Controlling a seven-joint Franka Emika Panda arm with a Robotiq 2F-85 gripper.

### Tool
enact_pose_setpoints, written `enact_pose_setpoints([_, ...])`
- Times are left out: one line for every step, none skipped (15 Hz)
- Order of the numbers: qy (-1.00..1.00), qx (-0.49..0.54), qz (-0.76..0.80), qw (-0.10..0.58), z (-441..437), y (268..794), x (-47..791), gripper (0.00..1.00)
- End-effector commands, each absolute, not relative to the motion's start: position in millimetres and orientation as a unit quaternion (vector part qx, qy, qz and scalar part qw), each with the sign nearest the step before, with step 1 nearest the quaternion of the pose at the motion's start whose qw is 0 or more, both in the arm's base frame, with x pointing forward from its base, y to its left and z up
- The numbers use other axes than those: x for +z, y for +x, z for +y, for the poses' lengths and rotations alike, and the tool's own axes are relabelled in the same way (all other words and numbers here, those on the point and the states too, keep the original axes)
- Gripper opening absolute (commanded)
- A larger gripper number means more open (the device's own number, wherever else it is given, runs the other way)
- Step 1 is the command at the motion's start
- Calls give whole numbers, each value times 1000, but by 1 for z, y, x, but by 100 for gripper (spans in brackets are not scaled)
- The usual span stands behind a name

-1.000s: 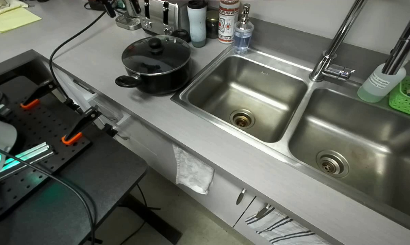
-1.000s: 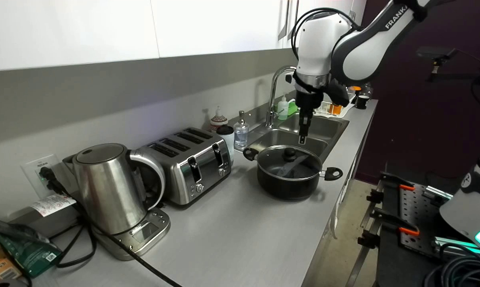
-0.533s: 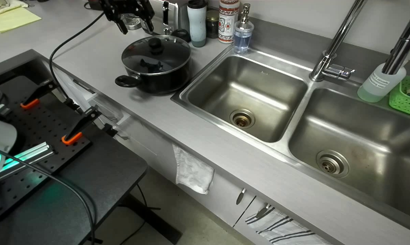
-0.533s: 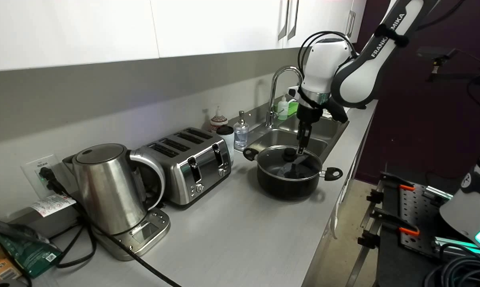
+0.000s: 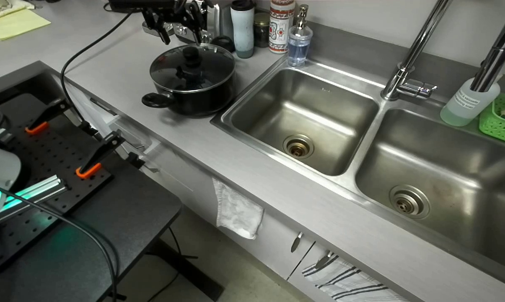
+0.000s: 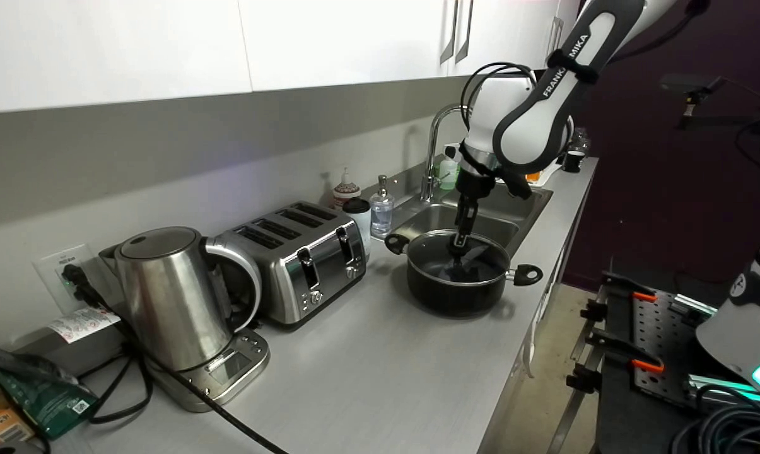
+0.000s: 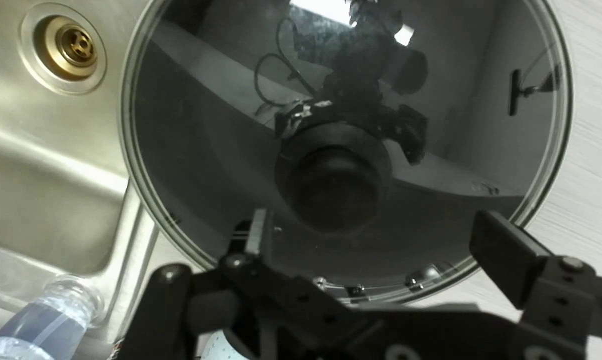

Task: Put the lid on the counter

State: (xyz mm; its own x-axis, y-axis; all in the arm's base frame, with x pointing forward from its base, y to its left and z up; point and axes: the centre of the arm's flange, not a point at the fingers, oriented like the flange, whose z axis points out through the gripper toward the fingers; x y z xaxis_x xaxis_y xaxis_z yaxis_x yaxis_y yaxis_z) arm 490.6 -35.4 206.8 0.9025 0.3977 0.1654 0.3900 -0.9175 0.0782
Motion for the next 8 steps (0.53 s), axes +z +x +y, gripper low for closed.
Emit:
enact_pose_setpoints([974,93,204,-2,-46,519,200,100])
enact_pose_setpoints([975,95,203,-5,-46,523,199,100])
enact_pose_setpoints([974,96,203,-6,-47,526,198,100])
enact_pose_setpoints([974,96,204,-9,-48,527,197,100])
enact_pose_setpoints([974,97,205,-11,-48,527,196,100])
enact_pose_setpoints([973,99,208,-10,-48,524,196,100])
enact_pose_setpoints([973,99,210,-11,-47,523,196,100])
enact_pose_setpoints([972,99,213,-11,-46,519,195,100])
